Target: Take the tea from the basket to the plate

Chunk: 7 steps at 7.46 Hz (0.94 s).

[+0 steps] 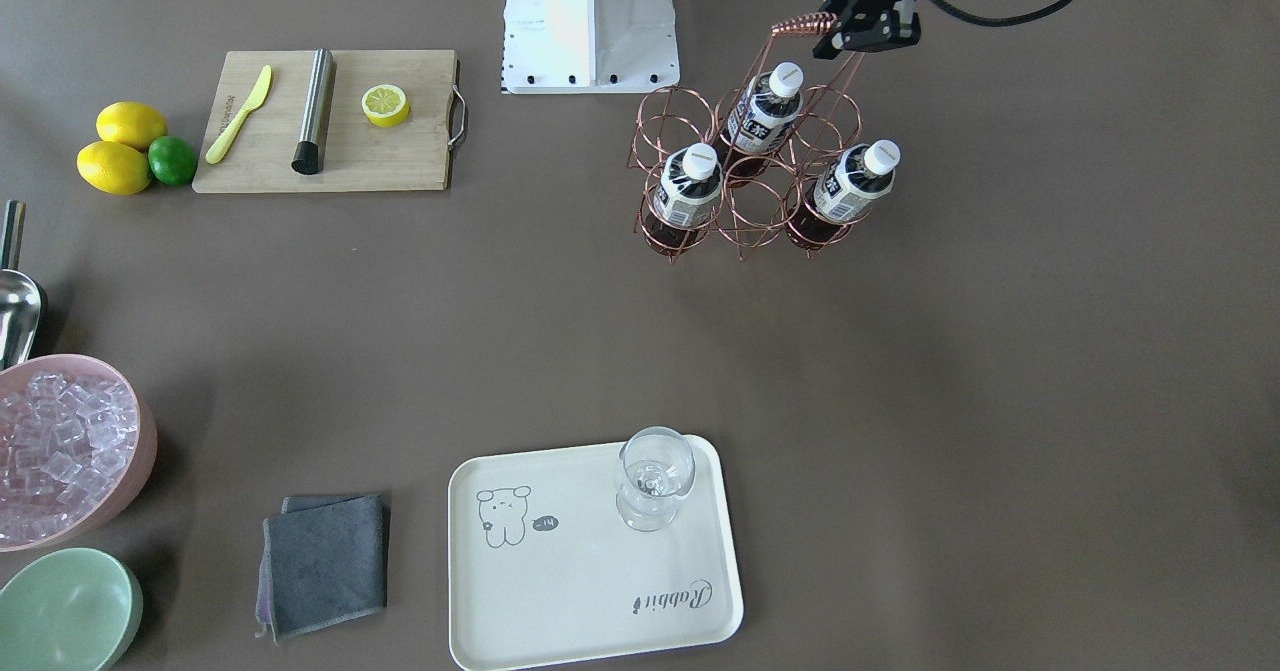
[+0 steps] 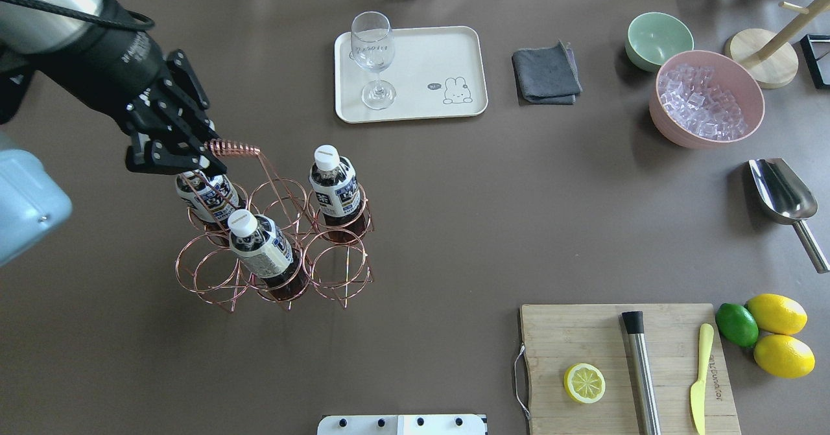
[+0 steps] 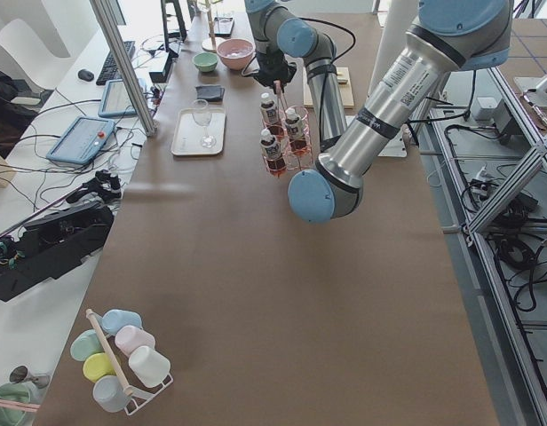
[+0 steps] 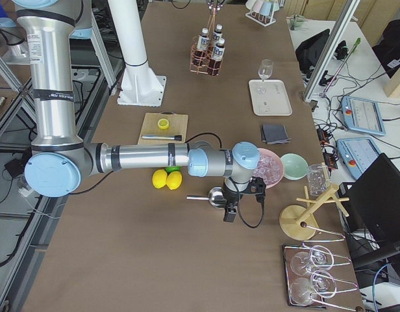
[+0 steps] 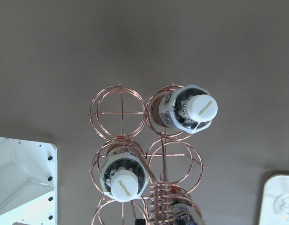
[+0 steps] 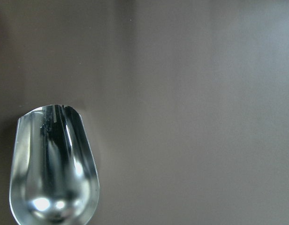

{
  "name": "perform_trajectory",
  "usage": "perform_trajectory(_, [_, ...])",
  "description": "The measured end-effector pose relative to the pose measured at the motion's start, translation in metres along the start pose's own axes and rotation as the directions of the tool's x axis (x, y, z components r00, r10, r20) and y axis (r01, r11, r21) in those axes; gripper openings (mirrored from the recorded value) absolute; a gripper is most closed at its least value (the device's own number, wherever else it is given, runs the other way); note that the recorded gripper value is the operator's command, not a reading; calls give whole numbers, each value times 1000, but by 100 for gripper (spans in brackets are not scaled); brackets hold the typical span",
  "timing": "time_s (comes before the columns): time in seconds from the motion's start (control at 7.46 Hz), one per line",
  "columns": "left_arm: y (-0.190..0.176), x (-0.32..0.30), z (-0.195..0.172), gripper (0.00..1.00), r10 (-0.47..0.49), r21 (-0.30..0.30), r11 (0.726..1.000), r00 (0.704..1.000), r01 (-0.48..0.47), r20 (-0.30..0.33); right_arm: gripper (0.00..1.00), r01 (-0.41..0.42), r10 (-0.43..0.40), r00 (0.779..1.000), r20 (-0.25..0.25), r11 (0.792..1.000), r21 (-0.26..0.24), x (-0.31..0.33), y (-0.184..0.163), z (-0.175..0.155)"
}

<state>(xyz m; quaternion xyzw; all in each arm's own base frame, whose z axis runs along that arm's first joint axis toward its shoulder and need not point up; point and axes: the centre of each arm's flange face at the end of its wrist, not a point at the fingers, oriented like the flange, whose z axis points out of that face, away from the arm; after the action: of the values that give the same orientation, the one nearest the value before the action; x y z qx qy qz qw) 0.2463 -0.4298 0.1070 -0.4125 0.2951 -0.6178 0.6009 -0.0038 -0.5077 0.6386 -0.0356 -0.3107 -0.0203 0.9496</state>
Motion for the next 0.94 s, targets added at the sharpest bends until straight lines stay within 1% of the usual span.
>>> perform_trajectory(0.13, [23, -4, 26, 0, 11, -29, 1000, 1000, -10, 26, 100, 14, -14, 1000, 4, 1000, 8, -8, 0, -4])
perform_trajectory(0.27, [43, -8, 38, 0, 26, -51, 998, 999, -24, 39, 100, 28, -28, 1000, 5, 1000, 7, -17, -1, -3])
perform_trajectory(0.54, [73, -17, 58, 0, 25, -59, 998, 998, -21, 64, 100, 43, -43, 999, 5, 999, 4, -28, -1, -2])
perform_trajectory(0.67, [83, -25, 74, 0, 31, -53, 998, 998, -29, 54, 100, 48, -47, 999, 2, 999, -8, -31, -1, 4])
perform_trajectory(0.8, [94, -34, 95, 0, 37, -43, 998, 999, -36, 28, 100, 55, -55, 998, 1, 998, -10, -35, -1, 6])
perform_trajectory(0.94, [105, -40, 105, 0, 37, -43, 998, 999, -36, 7, 100, 66, -66, 998, 5, 998, 2, -41, -1, -1])
